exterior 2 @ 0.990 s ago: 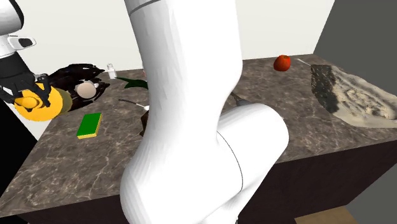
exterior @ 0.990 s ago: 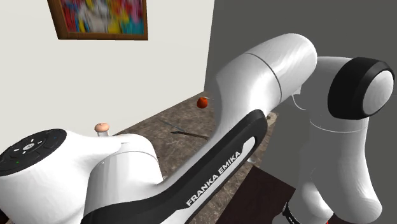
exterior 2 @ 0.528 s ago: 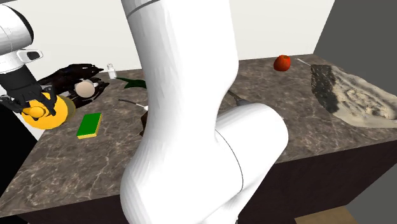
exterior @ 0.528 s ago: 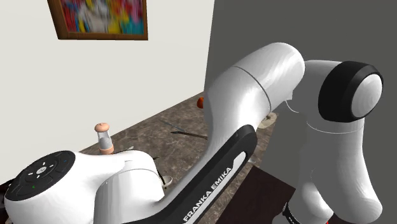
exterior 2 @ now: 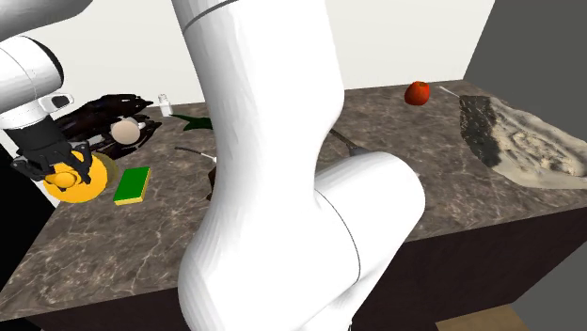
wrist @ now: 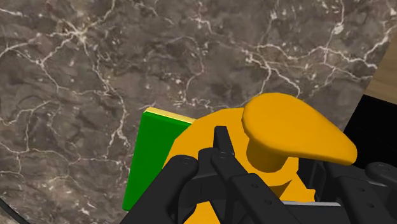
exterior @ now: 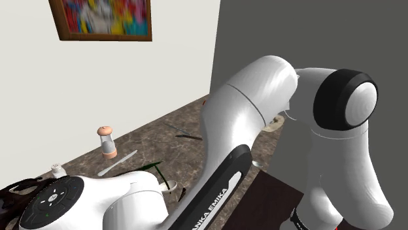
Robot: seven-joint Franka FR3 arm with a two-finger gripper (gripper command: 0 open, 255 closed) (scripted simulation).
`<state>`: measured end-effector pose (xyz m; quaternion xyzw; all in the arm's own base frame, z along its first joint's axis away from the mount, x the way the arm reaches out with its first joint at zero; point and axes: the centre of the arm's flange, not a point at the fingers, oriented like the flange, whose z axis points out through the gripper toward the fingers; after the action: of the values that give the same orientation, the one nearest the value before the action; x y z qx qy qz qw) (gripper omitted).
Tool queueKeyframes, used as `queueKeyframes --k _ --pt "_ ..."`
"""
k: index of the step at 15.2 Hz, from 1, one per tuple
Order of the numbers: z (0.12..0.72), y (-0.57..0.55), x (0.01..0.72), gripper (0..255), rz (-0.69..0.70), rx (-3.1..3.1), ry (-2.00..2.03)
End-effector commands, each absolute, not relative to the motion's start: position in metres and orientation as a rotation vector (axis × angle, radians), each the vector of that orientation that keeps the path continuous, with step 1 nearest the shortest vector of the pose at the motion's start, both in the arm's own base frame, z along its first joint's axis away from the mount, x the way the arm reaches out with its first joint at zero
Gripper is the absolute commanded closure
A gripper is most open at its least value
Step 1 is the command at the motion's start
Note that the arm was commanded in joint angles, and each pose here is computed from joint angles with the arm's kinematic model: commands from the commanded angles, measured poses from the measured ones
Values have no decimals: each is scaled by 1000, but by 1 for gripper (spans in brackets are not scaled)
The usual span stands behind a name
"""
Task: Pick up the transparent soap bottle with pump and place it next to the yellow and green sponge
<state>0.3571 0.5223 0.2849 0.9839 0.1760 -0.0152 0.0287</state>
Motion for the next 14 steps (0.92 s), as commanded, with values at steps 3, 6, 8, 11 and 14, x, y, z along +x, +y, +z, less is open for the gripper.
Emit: queueKeyframes --k 3,6,8,11,14 --pt "264 522 357 255 -45 3037 543" --pt "248 522 357 255 -45 3037 543" --pt "237 522 357 255 -45 3037 543" --pt "227 522 357 255 -45 3037 543" --pt "227 522 357 255 -45 3037 543"
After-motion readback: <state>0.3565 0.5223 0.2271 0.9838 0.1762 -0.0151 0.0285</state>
